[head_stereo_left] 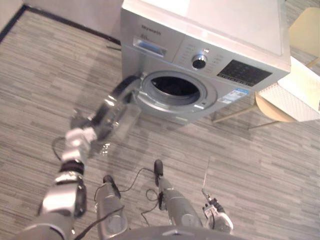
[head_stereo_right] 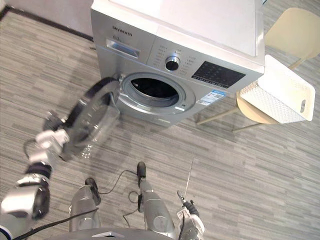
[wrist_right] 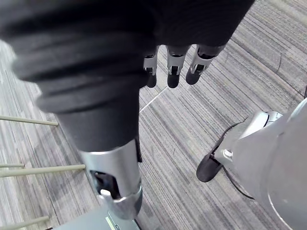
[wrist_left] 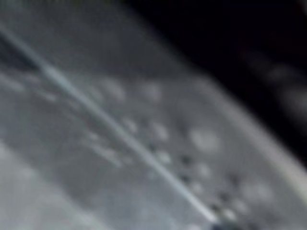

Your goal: Pick up the laundry basket with both hands and put the clothes into the washing machine.

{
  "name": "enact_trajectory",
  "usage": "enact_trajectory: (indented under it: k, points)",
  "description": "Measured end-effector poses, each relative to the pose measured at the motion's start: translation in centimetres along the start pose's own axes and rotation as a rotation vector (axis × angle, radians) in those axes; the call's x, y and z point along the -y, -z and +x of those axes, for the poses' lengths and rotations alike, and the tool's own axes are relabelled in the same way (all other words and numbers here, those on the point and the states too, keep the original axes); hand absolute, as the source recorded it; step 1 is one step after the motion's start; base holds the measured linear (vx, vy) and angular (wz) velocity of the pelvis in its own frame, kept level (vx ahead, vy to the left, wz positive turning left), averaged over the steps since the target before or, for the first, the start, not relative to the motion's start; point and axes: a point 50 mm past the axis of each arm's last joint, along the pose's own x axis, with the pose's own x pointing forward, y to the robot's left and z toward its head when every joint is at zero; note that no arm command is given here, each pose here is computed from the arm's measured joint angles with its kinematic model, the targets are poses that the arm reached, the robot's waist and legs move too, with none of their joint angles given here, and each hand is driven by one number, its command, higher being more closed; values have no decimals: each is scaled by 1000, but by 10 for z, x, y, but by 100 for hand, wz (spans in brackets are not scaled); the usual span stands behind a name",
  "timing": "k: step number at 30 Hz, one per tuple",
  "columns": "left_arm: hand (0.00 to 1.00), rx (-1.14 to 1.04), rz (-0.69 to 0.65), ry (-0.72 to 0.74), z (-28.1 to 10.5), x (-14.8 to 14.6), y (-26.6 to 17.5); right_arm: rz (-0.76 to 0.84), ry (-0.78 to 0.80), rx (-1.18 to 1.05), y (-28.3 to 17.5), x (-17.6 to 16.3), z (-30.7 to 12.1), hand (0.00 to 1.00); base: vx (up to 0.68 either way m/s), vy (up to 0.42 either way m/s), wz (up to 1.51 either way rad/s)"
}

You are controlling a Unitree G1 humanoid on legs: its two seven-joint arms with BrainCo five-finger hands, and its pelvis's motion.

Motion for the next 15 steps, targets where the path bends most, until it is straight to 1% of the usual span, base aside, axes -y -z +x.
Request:
enact_trajectory:
  k: [1,2,4,7,9,10,12,14,15]
  points:
    - [0,-31,13,21,-5,4,13,9,12,-4,0,2,0,0,23,-79,1]
    - [0,-80,44,74,-16,14,36,12,26,-8,1,6,1,0,0,-83,4]
    - [0,-130,100,208,-39,38,65,-13,63,-43,8,16,0,0,-2,-90,13]
    - [0,-166,122,466,-71,85,87,-6,102,-82,16,27,-2,0,10,-54,3]
    - [0,-169,105,577,-85,107,89,-8,108,-90,17,29,-2,0,-6,-35,-26]
    - [0,-149,85,672,-97,127,85,-14,118,-98,17,32,-3,0,-6,-13,-46]
    - [0,-123,48,748,-106,143,78,-19,130,-97,16,37,-3,0,-5,-2,-55]
    - [0,-90,-21,853,-113,162,63,-30,158,-91,13,50,-5,0,5,8,-49]
    - [0,-68,-80,895,-115,170,52,-36,182,-92,13,59,-8,0,20,3,-24]
